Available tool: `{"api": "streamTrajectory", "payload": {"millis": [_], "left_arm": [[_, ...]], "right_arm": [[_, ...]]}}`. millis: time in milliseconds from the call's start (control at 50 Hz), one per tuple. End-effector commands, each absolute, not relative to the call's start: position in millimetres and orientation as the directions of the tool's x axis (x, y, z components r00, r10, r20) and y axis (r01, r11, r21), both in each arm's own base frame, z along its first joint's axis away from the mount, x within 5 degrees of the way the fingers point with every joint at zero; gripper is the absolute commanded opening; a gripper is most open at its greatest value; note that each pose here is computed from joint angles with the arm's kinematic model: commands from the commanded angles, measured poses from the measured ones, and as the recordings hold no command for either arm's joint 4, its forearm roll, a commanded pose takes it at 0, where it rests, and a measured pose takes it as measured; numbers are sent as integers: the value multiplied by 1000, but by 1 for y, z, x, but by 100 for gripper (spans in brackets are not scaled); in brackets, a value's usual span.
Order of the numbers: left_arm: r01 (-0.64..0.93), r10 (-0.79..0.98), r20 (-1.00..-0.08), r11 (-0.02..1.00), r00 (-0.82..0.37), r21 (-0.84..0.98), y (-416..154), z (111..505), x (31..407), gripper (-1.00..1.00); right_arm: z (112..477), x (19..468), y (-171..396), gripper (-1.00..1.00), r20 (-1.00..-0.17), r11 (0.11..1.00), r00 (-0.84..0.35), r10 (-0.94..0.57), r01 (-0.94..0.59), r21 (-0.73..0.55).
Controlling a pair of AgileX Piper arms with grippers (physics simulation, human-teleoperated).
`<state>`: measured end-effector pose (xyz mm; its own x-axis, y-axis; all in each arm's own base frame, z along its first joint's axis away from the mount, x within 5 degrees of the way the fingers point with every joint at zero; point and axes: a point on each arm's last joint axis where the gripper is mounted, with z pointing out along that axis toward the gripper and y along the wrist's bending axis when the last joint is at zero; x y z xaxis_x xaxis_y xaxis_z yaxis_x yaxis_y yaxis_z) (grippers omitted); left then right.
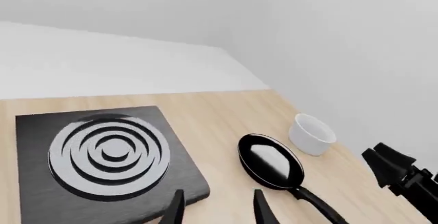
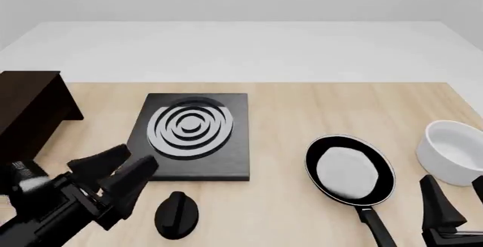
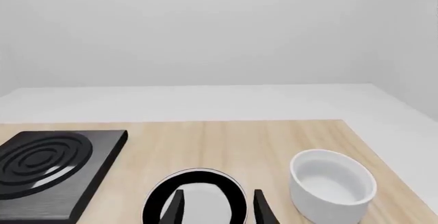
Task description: Put the frying pan on top of the cabinet.
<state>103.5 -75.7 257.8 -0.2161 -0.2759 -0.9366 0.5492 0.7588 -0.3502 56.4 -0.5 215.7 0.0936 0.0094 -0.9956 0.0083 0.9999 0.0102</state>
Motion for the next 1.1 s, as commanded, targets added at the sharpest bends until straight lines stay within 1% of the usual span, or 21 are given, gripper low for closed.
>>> {"api": "streamTrajectory", "payload": {"millis": [20,60,80,100,140,160,200,260,280,320,400,440,480,560,600,620,660,680,720,940,1100], "left_arm": [[619,-289,-844,580,-452,-530,-137,248,116,100],[620,-279,-843,577,-461,-531,-142,247,117,100],[623,-281,-819,541,-500,-565,-152,246,115,100],[623,-281,-819,541,-500,-565,-152,246,115,100],[600,-273,-784,519,-558,-608,-165,239,117,100],[604,-272,-784,515,-558,-608,-167,240,117,100],[590,-275,-753,486,-598,-645,-176,237,116,100],[602,-280,-758,473,-590,-643,-180,241,116,100],[608,-269,-739,434,-617,-665,-190,240,110,100],[599,-272,-735,440,-621,-669,-192,240,113,100],[564,-271,-685,407,-676,-718,-208,230,113,100],[559,-270,-681,409,-680,-721,-211,229,115,100],[550,-261,-662,390,-703,-738,-221,225,113,100],[554,-248,-651,365,-717,-748,-230,225,108,100],[540,-244,-637,363,-731,-759,-236,220,109,100],[531,-235,-617,340,-751,-776,-243,216,105,100],[536,-232,-619,335,-750,-775,-246,216,104,100],[521,-224,-602,331,-766,-787,-251,210,103,100],[521,-216,-596,318,-774,-792,-256,208,100,100],[491,-186,-550,285,-814,-824,-279,192,92,100],[465,-172,-521,281,-836,-839,-292,176,90,100]], "right_arm": [[216,56,-1,100,-995,1000,96,11,11,12],[215,56,-1,100,-995,1000,96,10,10,11],[216,56,-1,100,-995,1000,96,9,11,11],[216,56,-1,100,-995,1000,96,9,11,11],[215,56,-1,100,-995,1000,96,10,11,11],[214,56,-1,100,-995,1000,96,10,11,11],[215,56,-1,100,-995,1000,96,10,11,11],[215,56,-1,100,-995,1000,95,9,11,10],[215,56,-1,100,-995,1000,95,10,11,11],[215,56,-1,100,-995,1000,95,10,11,11],[215,56,-1,100,-995,1000,95,10,11,12],[215,56,-1,100,-995,1000,95,11,11,12],[215,56,-1,100,-995,1000,96,12,12,13],[215,56,-1,100,-995,1000,97,14,13,15],[216,56,-1,100,-995,1000,97,14,12,15],[215,56,-1,100,-995,1000,97,15,12,16],[216,56,-1,100,-995,1000,98,17,13,18],[216,56,-1,100,-995,1000,98,17,13,18],[216,56,-1,100,-995,1000,98,17,14,19],[217,56,-1,100,-995,1000,99,22,13,24],[216,56,-1,100,-994,999,101,28,15,30]]}}
